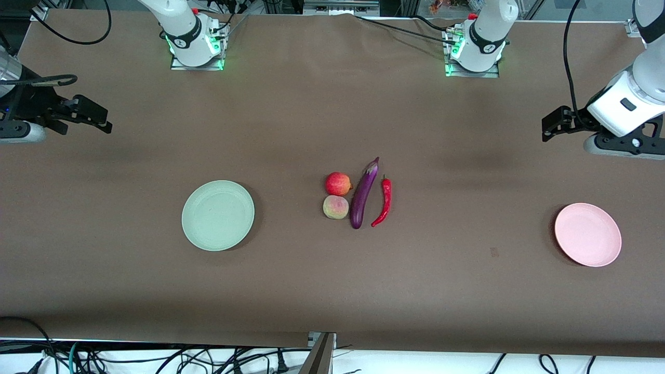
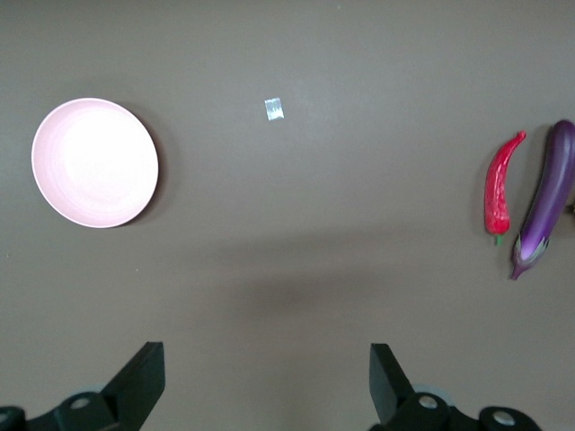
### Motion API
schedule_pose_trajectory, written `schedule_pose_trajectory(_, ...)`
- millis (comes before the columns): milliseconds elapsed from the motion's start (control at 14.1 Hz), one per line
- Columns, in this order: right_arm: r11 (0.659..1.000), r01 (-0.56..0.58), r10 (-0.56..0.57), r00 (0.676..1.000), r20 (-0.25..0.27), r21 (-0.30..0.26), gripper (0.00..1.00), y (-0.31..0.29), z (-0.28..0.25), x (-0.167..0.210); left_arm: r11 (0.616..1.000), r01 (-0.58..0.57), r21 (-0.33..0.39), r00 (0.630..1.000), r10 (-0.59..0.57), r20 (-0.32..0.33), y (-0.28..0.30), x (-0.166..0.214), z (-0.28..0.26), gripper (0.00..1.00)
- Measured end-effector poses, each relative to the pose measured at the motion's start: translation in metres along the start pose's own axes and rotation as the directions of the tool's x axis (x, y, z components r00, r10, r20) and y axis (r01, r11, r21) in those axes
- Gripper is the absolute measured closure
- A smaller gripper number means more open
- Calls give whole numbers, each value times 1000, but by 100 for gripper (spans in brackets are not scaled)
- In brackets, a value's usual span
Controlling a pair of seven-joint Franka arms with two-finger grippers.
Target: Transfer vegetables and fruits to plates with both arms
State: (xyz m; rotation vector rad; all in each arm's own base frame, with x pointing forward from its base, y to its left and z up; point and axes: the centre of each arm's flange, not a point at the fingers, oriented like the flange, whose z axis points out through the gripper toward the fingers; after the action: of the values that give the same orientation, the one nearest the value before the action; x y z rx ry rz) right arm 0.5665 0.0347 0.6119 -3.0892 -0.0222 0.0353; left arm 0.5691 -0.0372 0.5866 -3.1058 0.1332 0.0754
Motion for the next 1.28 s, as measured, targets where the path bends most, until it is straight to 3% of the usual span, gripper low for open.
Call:
schedule_pose_trajectory(568, 1000, -1, 1, 1000, -2, 0, 0, 1, -1, 0, 1000, 8, -1, 999, -8, 31, 0, 0, 2, 0)
schedule_pose_trajectory(710, 1000, -1, 1, 1000, -2, 0, 0, 1, -1, 0, 1000, 8, -1, 997, -8, 76, 0, -4, 6, 0)
schedule_pose_trajectory(994, 1000, -8, 8, 1000, -5, 0, 0, 3, -3, 0, 1000, -18, -5, 973, 19, 230, 13, -10, 34, 0)
schedule_pose_trajectory(1278, 999, -44, 44, 999, -6, -1, 0, 23, -3, 1, 997, -53, -59, 943, 70, 325, 43, 15, 96, 0)
